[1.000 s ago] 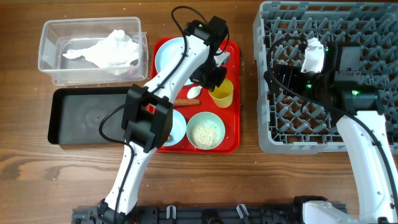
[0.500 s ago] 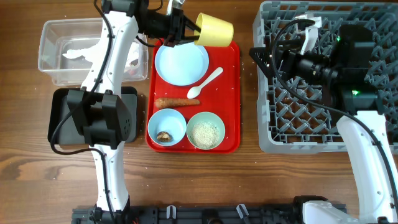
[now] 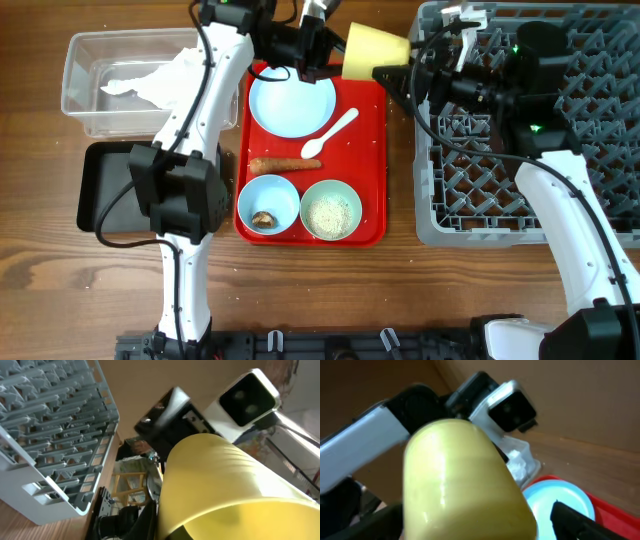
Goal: Sort waste into correct bins and load items into the dishwasher rack
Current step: 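Lower the yellow cup into the rack's lower left with the right gripper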
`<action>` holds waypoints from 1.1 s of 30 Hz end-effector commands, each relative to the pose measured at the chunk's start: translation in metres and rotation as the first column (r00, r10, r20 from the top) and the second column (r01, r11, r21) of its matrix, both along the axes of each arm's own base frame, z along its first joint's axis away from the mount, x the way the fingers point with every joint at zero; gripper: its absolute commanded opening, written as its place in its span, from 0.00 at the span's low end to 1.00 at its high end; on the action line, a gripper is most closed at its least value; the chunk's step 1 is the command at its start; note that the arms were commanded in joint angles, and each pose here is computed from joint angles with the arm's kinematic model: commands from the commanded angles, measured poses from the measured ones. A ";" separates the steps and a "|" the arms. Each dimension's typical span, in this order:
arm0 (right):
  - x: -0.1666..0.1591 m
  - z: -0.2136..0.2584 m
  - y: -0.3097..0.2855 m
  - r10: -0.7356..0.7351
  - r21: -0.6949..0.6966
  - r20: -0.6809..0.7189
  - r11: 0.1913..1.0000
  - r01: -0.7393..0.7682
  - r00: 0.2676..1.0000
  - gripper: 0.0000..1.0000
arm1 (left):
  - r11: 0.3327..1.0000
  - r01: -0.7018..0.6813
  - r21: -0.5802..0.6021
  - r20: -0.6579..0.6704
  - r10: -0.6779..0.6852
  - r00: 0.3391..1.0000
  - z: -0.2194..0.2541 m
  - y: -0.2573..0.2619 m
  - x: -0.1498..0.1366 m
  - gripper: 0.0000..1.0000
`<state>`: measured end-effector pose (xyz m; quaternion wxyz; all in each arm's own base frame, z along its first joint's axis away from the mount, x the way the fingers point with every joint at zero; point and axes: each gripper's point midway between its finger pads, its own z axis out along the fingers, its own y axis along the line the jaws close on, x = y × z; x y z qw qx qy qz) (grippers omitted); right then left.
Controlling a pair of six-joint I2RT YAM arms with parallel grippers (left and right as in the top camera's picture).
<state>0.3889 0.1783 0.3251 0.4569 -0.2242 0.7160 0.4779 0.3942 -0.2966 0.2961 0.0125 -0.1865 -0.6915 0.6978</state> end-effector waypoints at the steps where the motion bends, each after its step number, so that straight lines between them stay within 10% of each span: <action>1: -0.003 0.012 0.005 0.052 0.046 0.008 0.998 -0.052 0.999 0.80 | 0.999 0.035 -0.040 0.024 -0.034 0.999 0.018 -0.008 -0.013 0.04; 7: -0.012 0.014 0.009 0.104 0.069 -0.017 0.992 -0.103 0.994 0.33 | 0.999 0.032 -0.038 0.029 -0.031 0.999 0.018 -0.007 -0.011 0.11; 14: -0.011 0.008 0.001 0.095 0.074 -0.066 0.993 -0.090 0.993 0.33 | 1.000 0.014 0.002 0.065 -0.014 0.998 0.010 -0.008 -0.007 0.22; 22: -0.008 -0.027 -0.071 -0.184 -0.044 -0.249 0.983 0.179 0.951 0.32 | 0.903 -0.190 0.386 0.211 0.115 0.971 -0.060 0.015 0.032 0.34; 28: -0.063 -0.073 -0.159 -0.704 -0.548 -0.358 0.690 0.473 0.613 0.34 | 0.684 -0.353 0.638 0.355 0.145 0.923 -0.107 0.050 0.061 0.40; 33: -0.130 -0.097 -0.192 -0.840 -0.784 -0.386 0.516 0.344 0.381 0.34 | 0.576 -0.410 0.707 0.408 0.141 0.902 -0.121 0.069 0.072 0.41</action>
